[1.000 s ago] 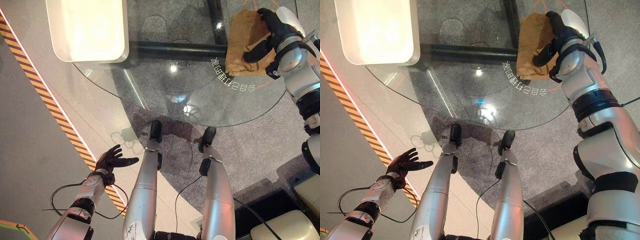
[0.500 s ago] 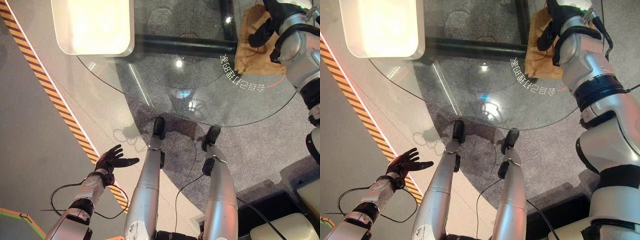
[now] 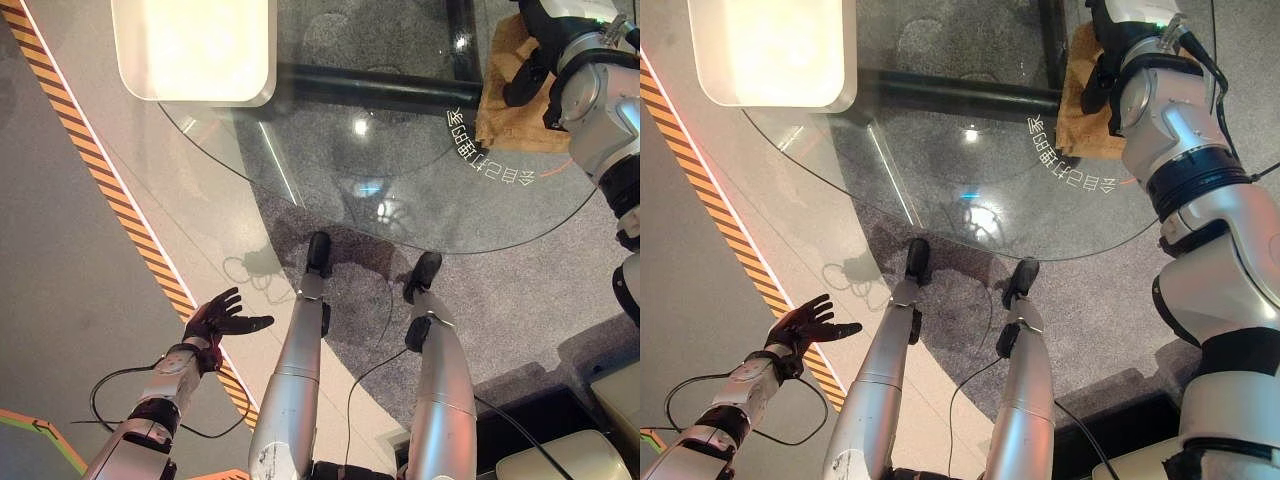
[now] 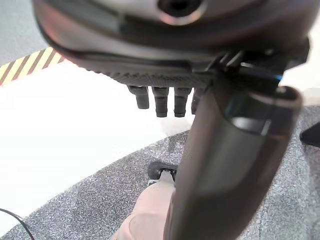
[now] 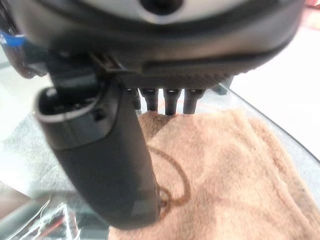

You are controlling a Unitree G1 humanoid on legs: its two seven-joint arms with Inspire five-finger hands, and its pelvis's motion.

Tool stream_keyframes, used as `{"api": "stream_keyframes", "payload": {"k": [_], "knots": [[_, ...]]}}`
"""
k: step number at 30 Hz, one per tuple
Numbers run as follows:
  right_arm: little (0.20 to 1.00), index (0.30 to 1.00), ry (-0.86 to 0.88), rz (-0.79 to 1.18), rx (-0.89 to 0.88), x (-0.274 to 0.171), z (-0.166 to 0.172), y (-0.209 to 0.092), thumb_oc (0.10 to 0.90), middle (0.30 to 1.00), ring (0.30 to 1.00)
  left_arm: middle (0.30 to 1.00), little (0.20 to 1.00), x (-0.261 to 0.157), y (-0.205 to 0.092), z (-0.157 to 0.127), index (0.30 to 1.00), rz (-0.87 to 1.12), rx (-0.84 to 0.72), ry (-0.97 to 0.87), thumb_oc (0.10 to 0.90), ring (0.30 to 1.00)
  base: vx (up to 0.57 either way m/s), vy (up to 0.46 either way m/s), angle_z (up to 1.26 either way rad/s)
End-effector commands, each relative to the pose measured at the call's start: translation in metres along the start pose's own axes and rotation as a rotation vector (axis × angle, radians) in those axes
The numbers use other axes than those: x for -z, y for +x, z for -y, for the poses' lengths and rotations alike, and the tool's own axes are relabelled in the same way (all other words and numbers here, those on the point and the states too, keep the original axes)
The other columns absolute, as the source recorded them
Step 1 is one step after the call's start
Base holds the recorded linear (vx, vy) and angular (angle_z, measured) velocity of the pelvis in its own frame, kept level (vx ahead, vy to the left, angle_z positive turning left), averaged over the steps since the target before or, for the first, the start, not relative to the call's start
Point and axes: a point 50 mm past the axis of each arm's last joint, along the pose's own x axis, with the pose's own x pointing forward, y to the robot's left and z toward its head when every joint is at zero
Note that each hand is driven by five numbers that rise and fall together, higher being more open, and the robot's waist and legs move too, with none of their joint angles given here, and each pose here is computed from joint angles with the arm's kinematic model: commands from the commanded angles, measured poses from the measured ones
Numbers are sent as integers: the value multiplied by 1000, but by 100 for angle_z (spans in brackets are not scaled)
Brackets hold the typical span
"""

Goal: Wipe the table with a cloth and put it in the basket.

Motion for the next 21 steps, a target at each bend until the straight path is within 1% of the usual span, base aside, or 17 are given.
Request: {"api": "stream_keyframes", "payload": {"k": [1, 6, 14, 21], "knots": [[900, 900, -20, -38, 124, 15, 49, -2, 800, 900, 900, 900, 900, 31, -21, -30, 900, -95, -69, 18, 800, 900, 0, 0, 0], [900, 900, -46, -24, 131, 13, 50, -2, 800, 900, 900, 900, 900, 30, -20, -28, 900, -94, -63, 23, 800, 900, 0, 0, 0], [900, 900, -65, -63, 169, 19, 53, -2, 800, 900, 900, 900, 900, 32, -20, -27, 900, -95, -59, 25, 800, 900, 0, 0, 0], [900, 900, -119, -95, 181, 24, 56, -3, 800, 900, 900, 900, 900, 32, -20, -26, 900, -92, -56, 22, 800, 900, 0, 0, 0]]}}
